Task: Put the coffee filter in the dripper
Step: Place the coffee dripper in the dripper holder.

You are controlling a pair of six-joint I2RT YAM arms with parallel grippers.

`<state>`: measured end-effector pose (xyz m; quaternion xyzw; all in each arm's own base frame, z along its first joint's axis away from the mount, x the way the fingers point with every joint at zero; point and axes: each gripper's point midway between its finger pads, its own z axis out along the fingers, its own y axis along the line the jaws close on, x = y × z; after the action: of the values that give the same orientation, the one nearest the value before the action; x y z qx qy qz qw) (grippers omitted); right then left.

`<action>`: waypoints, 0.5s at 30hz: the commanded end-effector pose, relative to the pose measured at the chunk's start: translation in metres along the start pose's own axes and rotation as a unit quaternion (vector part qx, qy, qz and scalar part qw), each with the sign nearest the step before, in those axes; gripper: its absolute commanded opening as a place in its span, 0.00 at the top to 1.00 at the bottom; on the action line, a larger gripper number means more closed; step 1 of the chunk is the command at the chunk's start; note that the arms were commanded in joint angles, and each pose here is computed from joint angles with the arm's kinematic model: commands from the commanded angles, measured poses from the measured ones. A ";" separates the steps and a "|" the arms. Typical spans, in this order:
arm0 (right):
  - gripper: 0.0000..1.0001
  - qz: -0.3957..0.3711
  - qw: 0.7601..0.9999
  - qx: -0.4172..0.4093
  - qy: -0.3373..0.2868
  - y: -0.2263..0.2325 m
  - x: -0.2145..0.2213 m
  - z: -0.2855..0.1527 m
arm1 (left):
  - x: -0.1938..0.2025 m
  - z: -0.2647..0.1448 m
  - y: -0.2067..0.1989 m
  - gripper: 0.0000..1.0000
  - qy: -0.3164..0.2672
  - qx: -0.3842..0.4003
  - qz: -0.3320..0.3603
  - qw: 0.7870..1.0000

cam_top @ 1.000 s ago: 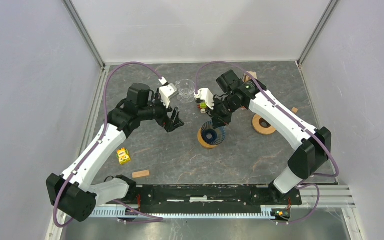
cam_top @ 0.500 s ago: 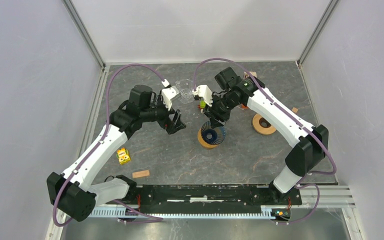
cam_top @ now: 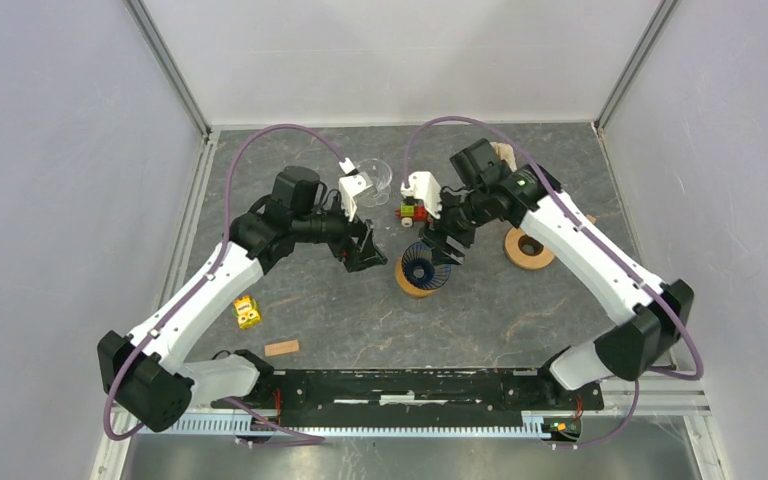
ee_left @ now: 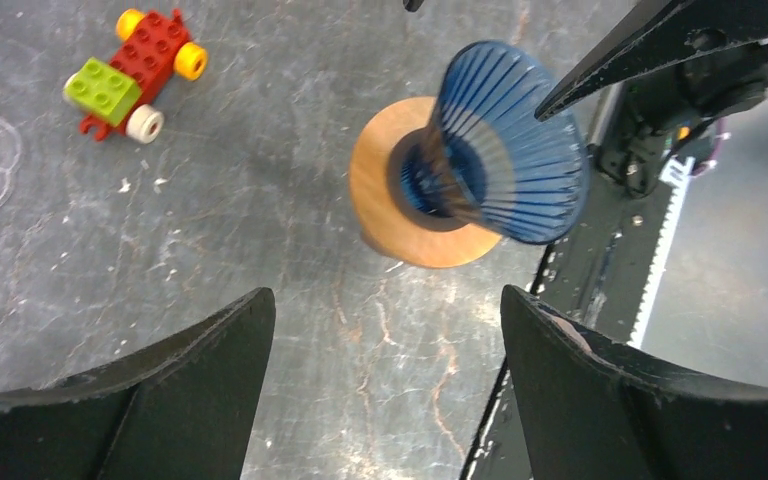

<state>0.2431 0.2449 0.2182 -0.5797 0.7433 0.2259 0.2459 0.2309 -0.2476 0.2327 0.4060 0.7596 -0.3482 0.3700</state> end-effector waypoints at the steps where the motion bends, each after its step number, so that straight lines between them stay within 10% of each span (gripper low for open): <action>1: 0.22 -0.012 0.999 0.017 -0.034 0.003 0.003 -0.022 | -0.030 -0.002 -0.027 0.13 -0.024 0.045 -0.033 0.998; 15: 0.28 0.042 0.997 -0.008 -0.068 0.002 0.023 -0.024 | -0.037 0.033 -0.028 0.24 0.004 0.004 -0.068 0.998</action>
<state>0.2326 0.2077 0.2123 -0.5419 0.7574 0.2573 0.2581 0.2186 -0.2941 0.2377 0.3897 0.7751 -0.3828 0.3175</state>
